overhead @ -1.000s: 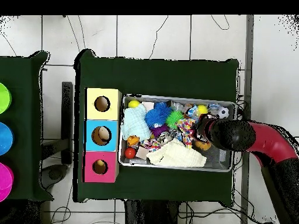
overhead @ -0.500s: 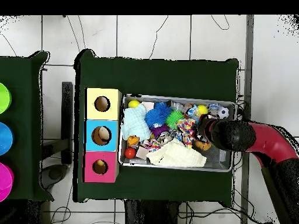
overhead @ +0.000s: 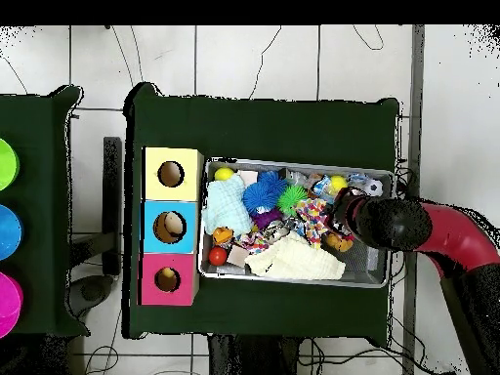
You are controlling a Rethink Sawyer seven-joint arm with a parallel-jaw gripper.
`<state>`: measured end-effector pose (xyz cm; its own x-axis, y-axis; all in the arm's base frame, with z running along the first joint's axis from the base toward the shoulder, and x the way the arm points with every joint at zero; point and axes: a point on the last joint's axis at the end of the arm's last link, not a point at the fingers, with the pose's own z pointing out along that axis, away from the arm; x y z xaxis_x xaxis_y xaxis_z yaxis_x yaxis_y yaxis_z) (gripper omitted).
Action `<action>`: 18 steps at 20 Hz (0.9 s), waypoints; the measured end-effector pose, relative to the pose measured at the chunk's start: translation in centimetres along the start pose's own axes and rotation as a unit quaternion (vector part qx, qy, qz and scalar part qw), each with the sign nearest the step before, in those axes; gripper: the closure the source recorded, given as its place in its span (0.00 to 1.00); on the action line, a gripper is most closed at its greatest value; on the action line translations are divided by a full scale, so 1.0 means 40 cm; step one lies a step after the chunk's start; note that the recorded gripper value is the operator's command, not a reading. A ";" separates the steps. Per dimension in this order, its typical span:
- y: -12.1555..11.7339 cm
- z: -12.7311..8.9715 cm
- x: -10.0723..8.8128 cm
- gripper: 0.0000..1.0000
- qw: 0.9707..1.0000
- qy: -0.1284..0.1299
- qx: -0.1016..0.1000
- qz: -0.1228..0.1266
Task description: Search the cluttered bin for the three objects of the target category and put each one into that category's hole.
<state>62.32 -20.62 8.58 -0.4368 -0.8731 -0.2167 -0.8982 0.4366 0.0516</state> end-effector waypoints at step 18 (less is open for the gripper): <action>-0.029 -0.013 0.011 1.00 1.000 0.004 0.013 0.004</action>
<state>63.14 -21.64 8.92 -0.4442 -0.8712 -0.2089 -0.8933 0.4486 0.0285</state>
